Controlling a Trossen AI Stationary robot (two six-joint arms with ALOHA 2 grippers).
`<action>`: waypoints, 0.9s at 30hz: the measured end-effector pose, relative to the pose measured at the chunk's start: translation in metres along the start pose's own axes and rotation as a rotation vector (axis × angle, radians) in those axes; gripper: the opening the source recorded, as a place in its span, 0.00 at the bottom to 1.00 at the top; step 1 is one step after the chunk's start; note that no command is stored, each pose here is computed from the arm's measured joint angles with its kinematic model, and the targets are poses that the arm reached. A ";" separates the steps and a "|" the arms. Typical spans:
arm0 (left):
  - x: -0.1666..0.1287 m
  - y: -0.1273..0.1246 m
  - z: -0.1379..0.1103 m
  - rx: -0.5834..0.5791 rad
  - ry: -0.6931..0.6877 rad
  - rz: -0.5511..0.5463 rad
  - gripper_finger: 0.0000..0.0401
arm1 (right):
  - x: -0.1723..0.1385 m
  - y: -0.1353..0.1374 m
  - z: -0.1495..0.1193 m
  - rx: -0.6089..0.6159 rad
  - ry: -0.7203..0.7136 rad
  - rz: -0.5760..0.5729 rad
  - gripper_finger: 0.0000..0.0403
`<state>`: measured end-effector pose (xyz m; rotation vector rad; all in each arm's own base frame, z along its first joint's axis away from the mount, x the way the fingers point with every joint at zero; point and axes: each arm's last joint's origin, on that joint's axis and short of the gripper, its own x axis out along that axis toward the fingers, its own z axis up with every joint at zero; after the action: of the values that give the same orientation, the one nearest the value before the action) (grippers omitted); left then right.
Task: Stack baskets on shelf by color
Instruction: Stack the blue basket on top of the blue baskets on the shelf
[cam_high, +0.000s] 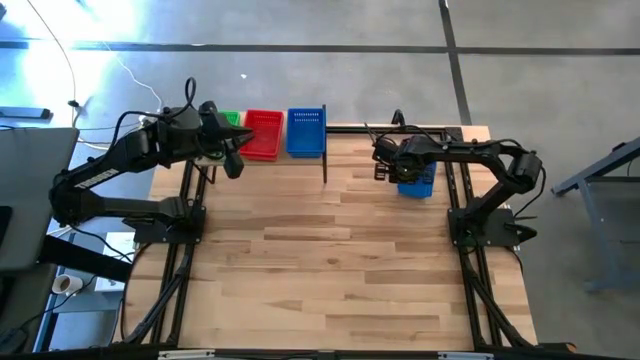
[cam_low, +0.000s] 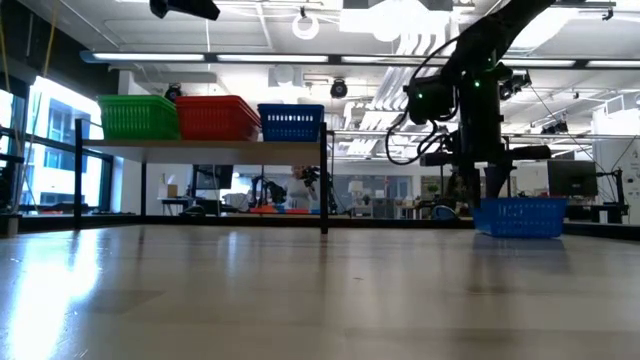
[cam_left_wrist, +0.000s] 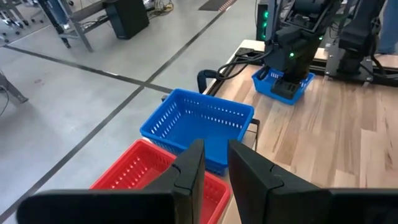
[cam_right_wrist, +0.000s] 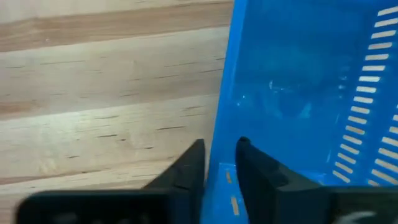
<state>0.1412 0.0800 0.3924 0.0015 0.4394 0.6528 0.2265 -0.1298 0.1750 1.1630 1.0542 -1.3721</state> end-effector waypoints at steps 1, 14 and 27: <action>0.000 0.000 0.000 -0.001 0.000 0.002 0.16 | 0.000 0.000 0.000 0.001 0.000 0.000 0.13; 0.000 0.003 0.000 -0.007 0.002 0.015 0.16 | -0.025 0.022 -0.004 -0.015 -0.019 0.104 0.01; 0.000 0.003 0.000 -0.007 0.004 0.014 0.16 | -0.112 0.062 -0.015 -0.069 -0.228 0.295 0.00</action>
<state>0.1398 0.0824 0.3922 -0.0031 0.4415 0.6678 0.2925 -0.1045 0.2821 1.0370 0.7298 -1.1928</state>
